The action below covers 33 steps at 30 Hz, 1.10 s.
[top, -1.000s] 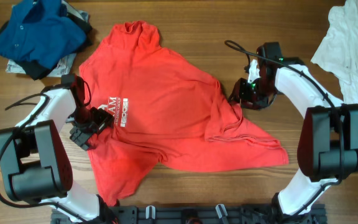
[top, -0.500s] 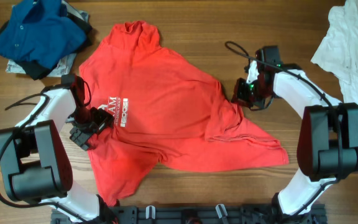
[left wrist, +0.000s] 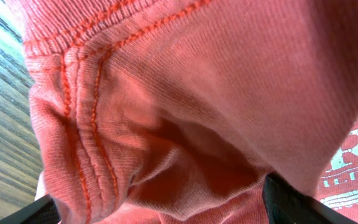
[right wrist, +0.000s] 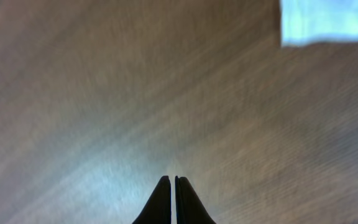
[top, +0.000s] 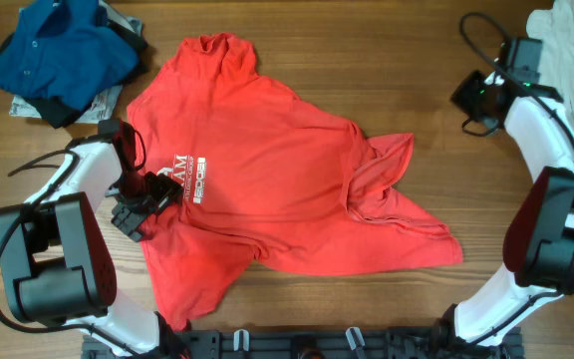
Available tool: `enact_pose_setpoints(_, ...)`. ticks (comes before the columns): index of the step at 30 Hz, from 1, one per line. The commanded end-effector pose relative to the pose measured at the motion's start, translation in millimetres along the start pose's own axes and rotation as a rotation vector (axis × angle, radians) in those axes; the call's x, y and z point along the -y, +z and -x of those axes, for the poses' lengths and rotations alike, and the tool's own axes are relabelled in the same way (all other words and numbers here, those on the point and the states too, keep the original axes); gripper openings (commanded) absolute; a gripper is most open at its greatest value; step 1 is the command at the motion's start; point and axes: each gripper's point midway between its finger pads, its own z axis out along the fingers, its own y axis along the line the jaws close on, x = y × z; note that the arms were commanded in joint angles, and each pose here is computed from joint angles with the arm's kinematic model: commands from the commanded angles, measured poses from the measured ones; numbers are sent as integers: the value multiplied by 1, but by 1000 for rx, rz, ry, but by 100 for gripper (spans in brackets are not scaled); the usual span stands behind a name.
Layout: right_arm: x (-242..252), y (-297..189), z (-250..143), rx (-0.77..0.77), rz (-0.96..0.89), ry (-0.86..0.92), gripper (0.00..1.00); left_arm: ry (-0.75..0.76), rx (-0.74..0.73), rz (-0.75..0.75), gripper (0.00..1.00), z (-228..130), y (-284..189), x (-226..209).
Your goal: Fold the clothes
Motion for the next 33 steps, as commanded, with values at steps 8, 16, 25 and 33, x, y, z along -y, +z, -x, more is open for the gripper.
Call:
enact_pose_setpoints(8,-59,-23,-137,-488,303,-152,60,13,-12,25,88,-1,11,-3)
enact_pose_setpoints(16,-40,4,-148,-465,167,-131,60,13,-17,29,91,-2,11,-5)
enact_pose_setpoints(25,-35,25,-146,-437,151,-170,59,13,-14,26,90,-1,11,-4)
enact_pose_setpoints(33,-44,30,-146,-435,203,-160,52,13,-14,26,91,-1,11,-4)
